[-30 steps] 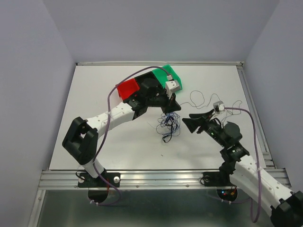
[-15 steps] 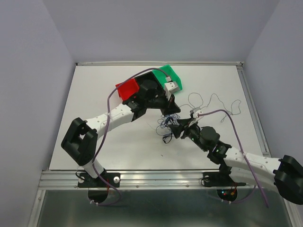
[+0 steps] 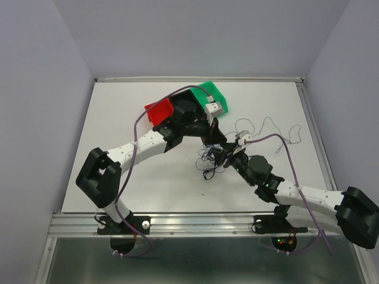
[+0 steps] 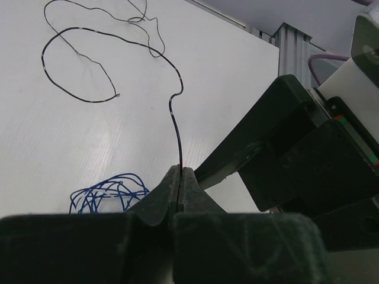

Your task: Untangle the cables

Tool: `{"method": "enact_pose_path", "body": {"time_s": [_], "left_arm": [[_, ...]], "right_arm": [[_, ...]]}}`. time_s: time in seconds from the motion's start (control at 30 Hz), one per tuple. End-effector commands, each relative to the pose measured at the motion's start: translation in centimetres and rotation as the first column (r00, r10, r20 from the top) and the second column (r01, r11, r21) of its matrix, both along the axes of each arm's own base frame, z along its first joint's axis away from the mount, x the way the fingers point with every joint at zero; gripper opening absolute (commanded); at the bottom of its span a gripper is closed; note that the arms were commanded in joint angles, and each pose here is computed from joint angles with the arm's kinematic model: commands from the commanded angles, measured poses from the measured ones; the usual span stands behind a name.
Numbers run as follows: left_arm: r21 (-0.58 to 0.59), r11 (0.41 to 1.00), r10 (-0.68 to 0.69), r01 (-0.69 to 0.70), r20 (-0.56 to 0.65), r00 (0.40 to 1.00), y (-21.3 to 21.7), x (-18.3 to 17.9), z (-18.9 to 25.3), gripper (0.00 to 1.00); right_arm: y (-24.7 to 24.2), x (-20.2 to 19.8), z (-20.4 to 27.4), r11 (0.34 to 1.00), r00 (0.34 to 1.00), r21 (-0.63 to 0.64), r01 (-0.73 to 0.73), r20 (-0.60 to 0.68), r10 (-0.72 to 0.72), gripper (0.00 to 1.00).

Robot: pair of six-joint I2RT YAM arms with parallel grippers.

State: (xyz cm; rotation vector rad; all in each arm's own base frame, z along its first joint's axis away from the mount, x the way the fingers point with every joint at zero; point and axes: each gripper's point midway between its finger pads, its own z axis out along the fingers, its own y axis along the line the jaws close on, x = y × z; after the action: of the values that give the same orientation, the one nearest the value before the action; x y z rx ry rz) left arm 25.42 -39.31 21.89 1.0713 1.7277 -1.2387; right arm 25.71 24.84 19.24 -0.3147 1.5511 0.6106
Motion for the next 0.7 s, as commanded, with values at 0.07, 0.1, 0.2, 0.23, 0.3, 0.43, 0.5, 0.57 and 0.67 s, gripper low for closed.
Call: {"method": "enact_pose_path", "body": {"time_s": [0.07,0.1,0.2,0.23,0.3,0.43,0.5,0.57,0.67], "left_arm": [[-0.112,0.992,-0.058,0.064,0.060,0.997,0.0,-2.0,4.8,0.00],[-0.120,0.990,-0.069,0.075,0.052,0.996,0.1,-2.3,5.2,0.00],[-0.137,0.986,-0.087,0.094,0.056,0.995,0.3,-2.9,6.1,0.00],[-0.149,0.984,-0.082,0.093,0.078,0.994,0.6,-3.1,7.1,0.00],[-0.172,0.983,-0.034,0.059,0.141,0.989,1.2,-2.7,9.3,0.00],[-0.214,0.977,0.069,-0.015,0.246,0.967,2.4,-1.9,13.8,0.00],[-0.232,0.972,0.114,-0.046,0.293,0.949,2.9,-1.4,16.4,0.00],[-0.241,0.968,0.146,-0.067,0.328,0.933,3.2,-1.0,18.1,0.00],[-0.248,0.961,0.213,-0.120,0.393,0.894,3.9,0.1,20.9,0.00]], "right_arm": [[0.5,1.4,4.4,0.997,0.993,0.060,0.046,0.105,-0.052,0.44],[0.8,1.3,3.8,0.998,0.994,0.051,0.036,0.098,-0.041,0.43],[1.4,1.4,3.0,0.999,0.996,0.046,0.018,0.082,-0.022,0.40],[1.9,1.6,2.1,0.999,0.998,0.039,0.010,0.063,-0.012,0.39],[2.4,1.6,0.7,0.999,1.000,0.041,0.000,0.025,-0.001,0.36],[3.4,1.5,-2.6,0.999,0.998,0.048,-0.016,-0.060,0.019,0.29],[3.7,0.7,-3.9,0.998,0.996,0.061,-0.023,-0.086,0.028,0.28],[3.5,0.6,-4.6,0.999,0.995,0.051,-0.002,-0.100,0.007,0.29],[3.5,0.1,-4.8,0.998,0.994,0.056,-0.009,-0.108,0.015,0.31]]}}
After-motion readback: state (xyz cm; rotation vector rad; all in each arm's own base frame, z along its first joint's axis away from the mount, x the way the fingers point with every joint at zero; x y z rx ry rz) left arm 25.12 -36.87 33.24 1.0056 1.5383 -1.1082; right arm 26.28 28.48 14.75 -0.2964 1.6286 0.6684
